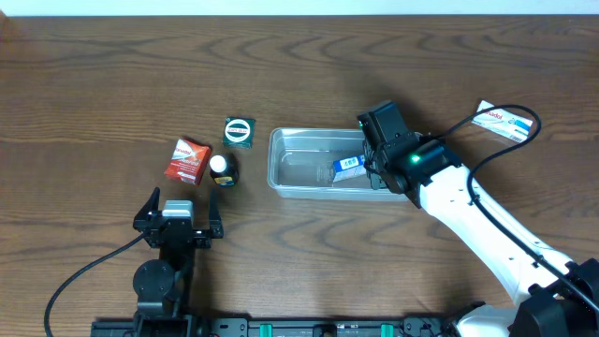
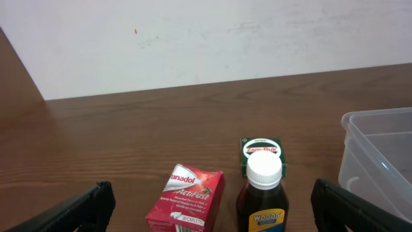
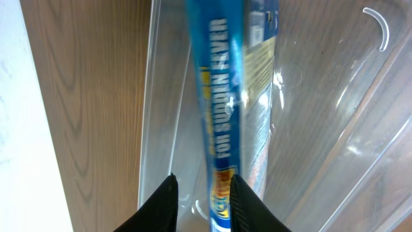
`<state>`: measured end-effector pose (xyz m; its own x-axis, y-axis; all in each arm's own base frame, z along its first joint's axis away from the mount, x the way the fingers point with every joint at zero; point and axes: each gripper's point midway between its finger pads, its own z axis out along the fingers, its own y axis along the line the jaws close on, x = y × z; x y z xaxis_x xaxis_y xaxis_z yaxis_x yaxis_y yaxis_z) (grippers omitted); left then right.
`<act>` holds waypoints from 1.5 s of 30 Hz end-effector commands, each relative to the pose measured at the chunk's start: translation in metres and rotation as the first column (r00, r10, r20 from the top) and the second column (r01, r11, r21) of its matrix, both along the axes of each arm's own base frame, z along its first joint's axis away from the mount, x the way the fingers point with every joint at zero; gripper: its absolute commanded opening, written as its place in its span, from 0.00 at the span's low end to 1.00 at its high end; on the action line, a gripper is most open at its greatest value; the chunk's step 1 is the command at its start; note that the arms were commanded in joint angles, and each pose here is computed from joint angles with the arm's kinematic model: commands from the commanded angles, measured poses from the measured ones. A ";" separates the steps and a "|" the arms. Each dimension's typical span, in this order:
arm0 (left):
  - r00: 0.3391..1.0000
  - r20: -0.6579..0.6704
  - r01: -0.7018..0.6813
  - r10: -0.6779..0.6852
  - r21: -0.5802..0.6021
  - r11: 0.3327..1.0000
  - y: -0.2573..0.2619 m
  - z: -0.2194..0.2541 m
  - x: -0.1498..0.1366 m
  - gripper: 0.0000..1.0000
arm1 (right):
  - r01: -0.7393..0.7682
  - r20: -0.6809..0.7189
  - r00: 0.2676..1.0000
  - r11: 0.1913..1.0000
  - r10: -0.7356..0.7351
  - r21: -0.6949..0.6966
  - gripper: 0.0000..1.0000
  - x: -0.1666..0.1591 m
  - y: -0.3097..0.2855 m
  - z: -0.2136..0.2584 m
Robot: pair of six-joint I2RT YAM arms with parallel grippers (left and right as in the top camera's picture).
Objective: Pack container
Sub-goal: 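Lower the blue box into the container with the right gripper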
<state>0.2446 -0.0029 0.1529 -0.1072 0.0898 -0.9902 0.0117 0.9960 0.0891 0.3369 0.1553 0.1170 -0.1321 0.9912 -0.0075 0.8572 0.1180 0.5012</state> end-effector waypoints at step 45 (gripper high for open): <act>0.998 -0.050 -0.027 0.027 -0.003 1.000 0.005 -0.017 -0.001 0.98 | -0.789 -0.333 0.097 -0.131 0.938 -0.600 0.47 0.010 0.028 0.007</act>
<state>0.2446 -0.0029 0.1529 -0.1072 0.0902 -0.9901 0.0117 0.9959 0.0894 0.3483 0.1773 0.1269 -0.7998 -0.2164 -0.5599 -0.2747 0.9613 0.0209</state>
